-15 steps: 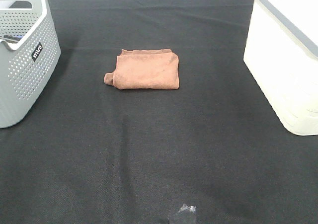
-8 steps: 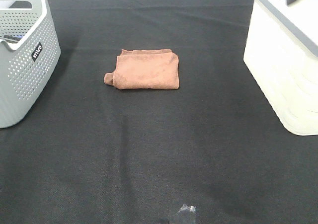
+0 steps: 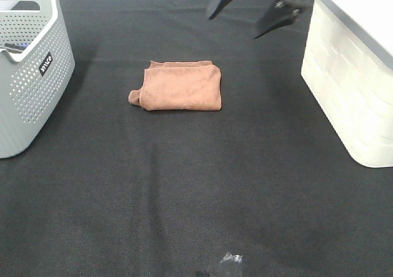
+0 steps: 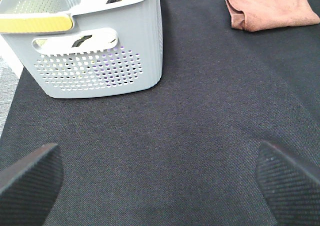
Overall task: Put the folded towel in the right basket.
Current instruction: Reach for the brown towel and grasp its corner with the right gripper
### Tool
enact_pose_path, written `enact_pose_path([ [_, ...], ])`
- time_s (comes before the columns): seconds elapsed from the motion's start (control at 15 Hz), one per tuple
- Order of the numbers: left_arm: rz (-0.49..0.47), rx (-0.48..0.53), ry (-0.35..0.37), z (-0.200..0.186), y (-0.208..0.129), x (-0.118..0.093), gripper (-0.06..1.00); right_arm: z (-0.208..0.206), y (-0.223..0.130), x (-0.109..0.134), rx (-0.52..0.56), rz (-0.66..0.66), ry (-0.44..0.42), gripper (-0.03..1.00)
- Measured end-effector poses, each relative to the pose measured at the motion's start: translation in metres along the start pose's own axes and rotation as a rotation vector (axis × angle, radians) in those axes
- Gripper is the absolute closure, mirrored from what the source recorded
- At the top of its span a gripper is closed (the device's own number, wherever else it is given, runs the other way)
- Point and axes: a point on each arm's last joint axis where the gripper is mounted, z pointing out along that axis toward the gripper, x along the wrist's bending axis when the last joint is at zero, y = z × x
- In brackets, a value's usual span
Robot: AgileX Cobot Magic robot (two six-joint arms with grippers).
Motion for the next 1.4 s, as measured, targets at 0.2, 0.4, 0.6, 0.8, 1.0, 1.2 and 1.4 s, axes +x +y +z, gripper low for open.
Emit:
enact_pose_path([
  [0.2, 0.000, 0.000, 0.000, 0.000, 0.000, 0.000, -0.03, 0.059, 0.017, -0.023, 0.021, 0.038, 0.062, 0.01],
  [0.4, 0.000, 0.000, 0.000, 0.000, 0.000, 0.000, -0.03, 0.103, 0.016, -0.046, -0.007, 0.089, 0.059, 0.02],
  [0.6, 0.000, 0.000, 0.000, 0.000, 0.000, 0.000, -0.03, 0.117, 0.017, -0.056, -0.053, 0.105, 0.041, 0.04],
  [0.8, 0.000, 0.000, 0.000, 0.000, 0.000, 0.000, -0.03, 0.133, 0.017, -0.068, -0.096, 0.123, 0.018, 0.05],
  [1.0, 0.000, 0.000, 0.000, 0.000, 0.000, 0.000, -0.03, 0.147, 0.010, -0.096, -0.079, 0.159, -0.017, 0.07],
  [1.2, 0.000, 0.000, 0.000, 0.000, 0.000, 0.000, -0.03, 0.160, 0.006, -0.115, -0.087, 0.201, -0.020, 0.08],
  [1.4, 0.000, 0.000, 0.000, 0.000, 0.000, 0.000, -0.03, 0.164, 0.005, -0.116, -0.085, 0.211, -0.006, 0.08],
])
